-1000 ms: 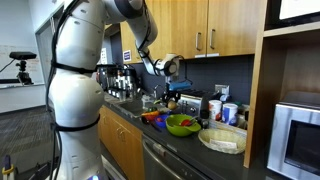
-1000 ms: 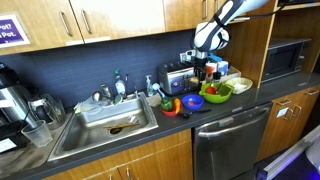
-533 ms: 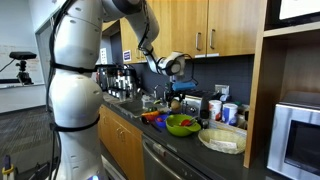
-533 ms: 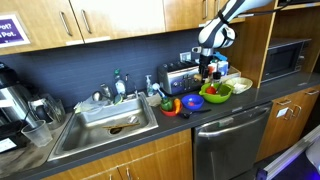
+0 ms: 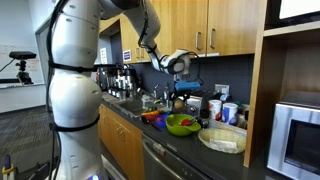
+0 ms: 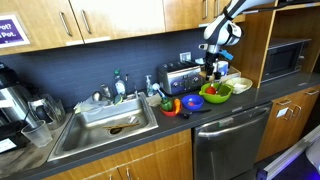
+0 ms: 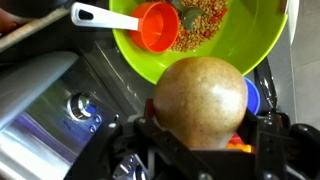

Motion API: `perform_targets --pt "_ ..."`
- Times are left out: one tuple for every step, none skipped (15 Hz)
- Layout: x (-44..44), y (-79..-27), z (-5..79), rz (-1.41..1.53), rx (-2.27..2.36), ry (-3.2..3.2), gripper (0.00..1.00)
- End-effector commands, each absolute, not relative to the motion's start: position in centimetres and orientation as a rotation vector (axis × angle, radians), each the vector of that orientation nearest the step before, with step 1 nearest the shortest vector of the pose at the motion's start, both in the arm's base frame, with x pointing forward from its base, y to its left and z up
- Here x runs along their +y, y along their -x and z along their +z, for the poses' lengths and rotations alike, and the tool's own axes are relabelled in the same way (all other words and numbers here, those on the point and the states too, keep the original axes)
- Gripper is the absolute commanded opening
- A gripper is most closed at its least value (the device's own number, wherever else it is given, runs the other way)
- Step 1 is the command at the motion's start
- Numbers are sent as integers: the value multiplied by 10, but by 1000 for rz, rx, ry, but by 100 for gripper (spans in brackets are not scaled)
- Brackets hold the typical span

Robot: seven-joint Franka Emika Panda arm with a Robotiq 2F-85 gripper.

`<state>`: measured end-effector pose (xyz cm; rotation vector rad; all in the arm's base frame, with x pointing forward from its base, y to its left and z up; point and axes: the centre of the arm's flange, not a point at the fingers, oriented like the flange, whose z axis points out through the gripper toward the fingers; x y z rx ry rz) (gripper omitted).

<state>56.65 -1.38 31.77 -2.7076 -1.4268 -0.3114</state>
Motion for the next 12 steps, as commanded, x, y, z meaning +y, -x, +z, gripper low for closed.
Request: perform_targets --pt "-22 -550 326 -336 -1379 2715 49" --pt "-24 -548 325 -337 -1368 2716 49" --pt "-26 -546 324 -337 -1349 2720 49" --pt "-30 -545 322 -340 -1327 2722 49" --pt "-34 -544 320 -341 -1303 2724 49" --pt "-38 -541 319 -345 -1273 2727 49" --pt "-42 -540 317 -351 -1246 2728 49" --pt "-47 -538 315 -357 -1216 2731 49" --pt "-51 -535 315 -361 -1188 2736 49" --pt "-56 -532 314 -365 -1161 2740 49" --pt "-62 -530 312 -370 -1136 2743 49" --pt "-67 -528 311 -378 -1114 2742 49"
